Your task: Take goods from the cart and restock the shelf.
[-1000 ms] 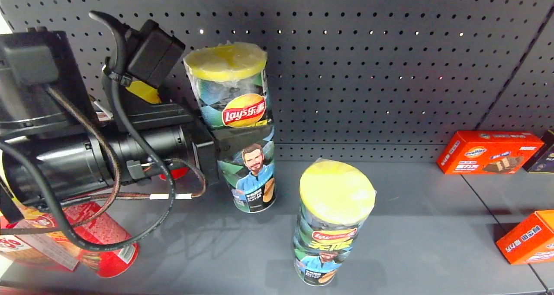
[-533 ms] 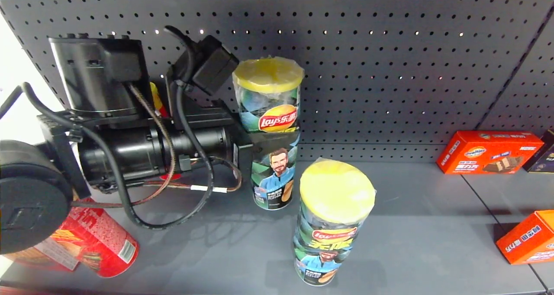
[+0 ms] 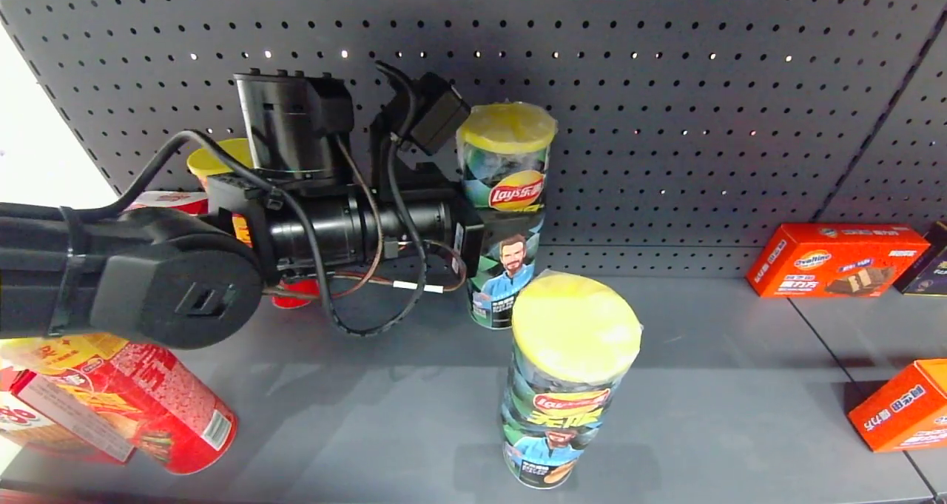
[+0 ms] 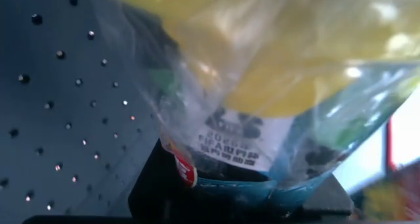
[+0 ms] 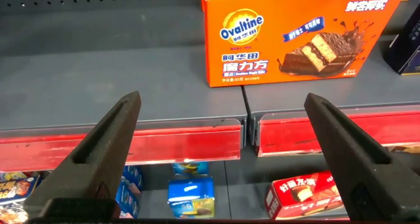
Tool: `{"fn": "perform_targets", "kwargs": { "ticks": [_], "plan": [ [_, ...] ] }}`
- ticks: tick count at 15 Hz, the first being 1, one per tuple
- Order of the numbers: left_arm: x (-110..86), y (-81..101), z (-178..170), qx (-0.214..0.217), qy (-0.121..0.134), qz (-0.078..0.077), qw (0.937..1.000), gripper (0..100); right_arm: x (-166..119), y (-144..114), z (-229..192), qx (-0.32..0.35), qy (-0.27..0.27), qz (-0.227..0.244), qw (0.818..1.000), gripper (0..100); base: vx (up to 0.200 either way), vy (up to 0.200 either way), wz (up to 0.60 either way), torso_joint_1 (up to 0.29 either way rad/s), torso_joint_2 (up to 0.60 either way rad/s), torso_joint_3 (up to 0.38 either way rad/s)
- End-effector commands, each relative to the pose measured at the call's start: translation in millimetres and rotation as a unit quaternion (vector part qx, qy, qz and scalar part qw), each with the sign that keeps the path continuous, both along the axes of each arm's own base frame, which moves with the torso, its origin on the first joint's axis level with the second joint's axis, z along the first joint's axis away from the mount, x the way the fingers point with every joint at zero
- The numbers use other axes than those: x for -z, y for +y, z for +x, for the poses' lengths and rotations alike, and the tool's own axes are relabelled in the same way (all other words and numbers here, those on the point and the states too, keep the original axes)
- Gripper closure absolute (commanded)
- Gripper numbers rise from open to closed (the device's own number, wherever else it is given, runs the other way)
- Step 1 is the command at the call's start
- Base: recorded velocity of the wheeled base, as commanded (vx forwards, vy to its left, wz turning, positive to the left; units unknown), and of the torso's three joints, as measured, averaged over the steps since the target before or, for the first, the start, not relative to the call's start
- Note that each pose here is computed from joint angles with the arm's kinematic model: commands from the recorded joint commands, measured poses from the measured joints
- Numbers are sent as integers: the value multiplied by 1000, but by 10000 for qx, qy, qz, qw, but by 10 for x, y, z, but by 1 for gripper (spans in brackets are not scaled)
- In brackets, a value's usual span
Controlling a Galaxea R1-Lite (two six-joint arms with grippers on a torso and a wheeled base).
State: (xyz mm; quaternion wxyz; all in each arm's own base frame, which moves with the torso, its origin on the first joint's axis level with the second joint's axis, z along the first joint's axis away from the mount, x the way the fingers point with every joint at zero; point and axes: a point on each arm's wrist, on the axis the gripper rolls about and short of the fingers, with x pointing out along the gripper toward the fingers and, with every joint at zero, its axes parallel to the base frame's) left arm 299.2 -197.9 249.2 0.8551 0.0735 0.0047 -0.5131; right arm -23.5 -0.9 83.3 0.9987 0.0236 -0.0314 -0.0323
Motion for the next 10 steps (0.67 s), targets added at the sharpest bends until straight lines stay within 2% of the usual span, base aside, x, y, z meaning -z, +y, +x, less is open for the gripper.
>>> {"fn": "perform_targets", "kwargs": {
  "ticks": [1,3,5,10],
  "plan": [
    [119,-82,195,-45,70,54,10000,100,3,0,3,-1,15,-1,10000,0,0,0,0,0,0,0],
    [191,-89,323,-105,-37,167,9998,100,-1,0,1,-1,7,-1,10000,0,0,0,0,0,0,0],
    [254,-109,404,-123,-37,212,9997,100,-1,0,1,-1,7,-1,10000,0,0,0,0,0,0,0],
    [336,-169,619,-131,-59,189,9997,100,-1,0,1,-1,7,-1,10000,0,0,0,0,0,0,0]
  ]
}}
